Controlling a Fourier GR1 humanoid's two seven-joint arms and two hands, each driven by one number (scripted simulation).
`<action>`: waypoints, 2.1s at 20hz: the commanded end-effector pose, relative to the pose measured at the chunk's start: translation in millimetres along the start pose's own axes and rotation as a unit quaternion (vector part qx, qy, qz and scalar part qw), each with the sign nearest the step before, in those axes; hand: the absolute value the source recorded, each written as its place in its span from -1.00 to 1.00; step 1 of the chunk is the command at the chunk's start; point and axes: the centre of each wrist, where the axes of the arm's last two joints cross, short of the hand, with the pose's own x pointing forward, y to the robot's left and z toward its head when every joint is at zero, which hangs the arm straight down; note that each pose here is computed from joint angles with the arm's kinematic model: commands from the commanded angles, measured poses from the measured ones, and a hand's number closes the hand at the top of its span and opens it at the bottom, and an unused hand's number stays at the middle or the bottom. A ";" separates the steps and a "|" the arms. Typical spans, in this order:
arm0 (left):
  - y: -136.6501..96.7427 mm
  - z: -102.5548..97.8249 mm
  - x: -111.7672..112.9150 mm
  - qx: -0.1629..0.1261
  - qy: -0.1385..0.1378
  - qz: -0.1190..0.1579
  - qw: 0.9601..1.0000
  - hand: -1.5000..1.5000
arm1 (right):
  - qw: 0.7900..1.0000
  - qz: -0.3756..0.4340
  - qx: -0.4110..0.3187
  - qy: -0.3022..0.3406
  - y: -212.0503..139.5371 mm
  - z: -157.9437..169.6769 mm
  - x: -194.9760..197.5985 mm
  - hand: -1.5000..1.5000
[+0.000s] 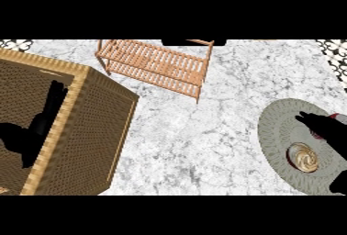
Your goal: Pick the cupcake from the placemat and place it in the tiered shelf
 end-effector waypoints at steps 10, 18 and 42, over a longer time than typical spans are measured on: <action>-4.1 7.7 -0.3 -0.011 -0.033 -0.013 0.999 0.00 | 1.000 -0.003 -0.003 -0.024 48.1 -16.4 -20.9 -1.00; 5.0 3.7 -7.9 -0.010 -0.030 -0.003 0.999 0.00 | 1.000 -0.022 0.015 -0.015 57.3 -37.6 -9.3 -1.00; -14.9 -5.4 14.9 -0.032 -0.028 0.001 0.999 0.00 | 0.980 -0.120 -0.076 0.142 55.5 -108.5 197.7 1.00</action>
